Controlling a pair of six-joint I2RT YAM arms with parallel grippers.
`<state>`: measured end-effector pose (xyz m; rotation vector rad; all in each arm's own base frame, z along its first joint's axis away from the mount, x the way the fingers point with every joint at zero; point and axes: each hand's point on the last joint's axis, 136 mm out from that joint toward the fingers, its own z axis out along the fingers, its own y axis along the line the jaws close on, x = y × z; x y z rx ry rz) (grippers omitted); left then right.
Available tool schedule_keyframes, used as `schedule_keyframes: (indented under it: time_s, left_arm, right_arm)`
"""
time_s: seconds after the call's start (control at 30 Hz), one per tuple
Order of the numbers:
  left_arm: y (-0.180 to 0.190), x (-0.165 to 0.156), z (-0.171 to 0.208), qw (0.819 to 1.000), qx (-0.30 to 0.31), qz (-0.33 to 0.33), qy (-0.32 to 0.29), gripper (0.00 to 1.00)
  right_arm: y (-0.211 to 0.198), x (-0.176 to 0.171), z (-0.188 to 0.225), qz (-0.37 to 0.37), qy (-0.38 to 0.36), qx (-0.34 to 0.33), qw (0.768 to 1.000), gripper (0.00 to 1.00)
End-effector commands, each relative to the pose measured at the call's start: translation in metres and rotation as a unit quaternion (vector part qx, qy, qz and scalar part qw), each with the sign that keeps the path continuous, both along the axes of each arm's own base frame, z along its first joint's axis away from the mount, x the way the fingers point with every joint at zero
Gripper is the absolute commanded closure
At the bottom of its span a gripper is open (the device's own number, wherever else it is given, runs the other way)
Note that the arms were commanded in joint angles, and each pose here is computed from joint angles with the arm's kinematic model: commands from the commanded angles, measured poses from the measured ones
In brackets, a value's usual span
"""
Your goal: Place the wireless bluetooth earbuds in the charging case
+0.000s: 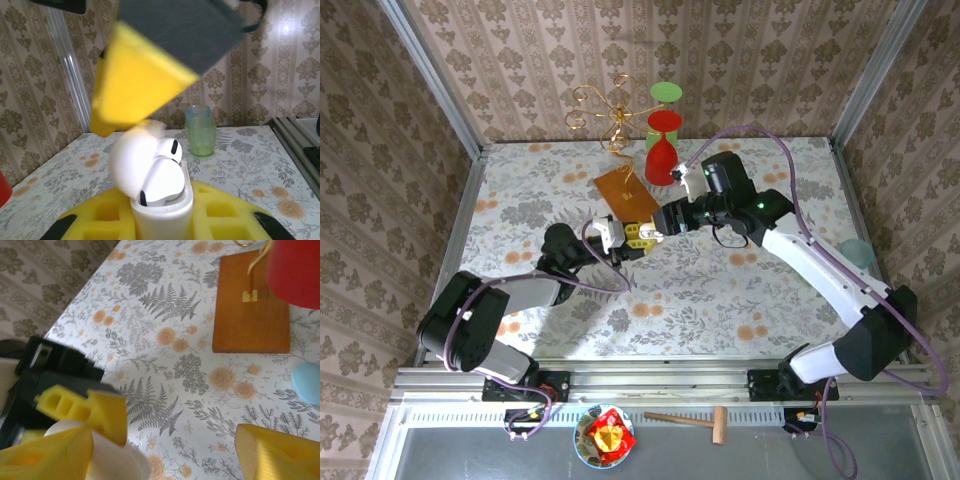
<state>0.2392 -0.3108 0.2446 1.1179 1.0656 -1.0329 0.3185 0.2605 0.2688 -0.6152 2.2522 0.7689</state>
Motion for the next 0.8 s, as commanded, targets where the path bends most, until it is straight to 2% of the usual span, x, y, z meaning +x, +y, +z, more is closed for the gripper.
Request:
schedule_keyframes:
  time_s: [0.0,0.17,0.3,0.43,0.7,0.77]
  left_arm:
    - [0.004,0.003,0.025,0.999,-0.030,0.012,-0.024,1.00]
    - [0.003,-0.005,0.026,0.999,-0.030,-0.016,-0.006,0.99]
    - [0.002,-0.015,0.024,0.998,-0.023,-0.046,0.023,0.97]
    - [0.004,-0.024,0.024,0.998,-0.020,-0.052,0.027,0.96]
    - [0.005,-0.035,0.030,0.998,-0.019,-0.061,0.030,0.97]
    - [0.004,-0.036,0.030,0.997,-0.019,-0.066,0.032,0.97]
  right_arm:
    - [-0.001,-0.026,0.005,0.052,-0.019,0.001,0.998,0.23]
    - [0.005,-0.032,0.024,0.084,-0.077,0.035,0.993,0.23]
    - [0.010,-0.052,0.023,0.162,-0.146,0.041,0.975,0.24]
    - [0.009,-0.061,0.014,0.207,-0.189,0.013,0.960,0.36]
    - [0.018,-0.062,0.007,0.249,-0.177,0.011,0.952,0.58]
    - [0.021,-0.064,0.007,0.256,-0.176,0.015,0.950,0.60]
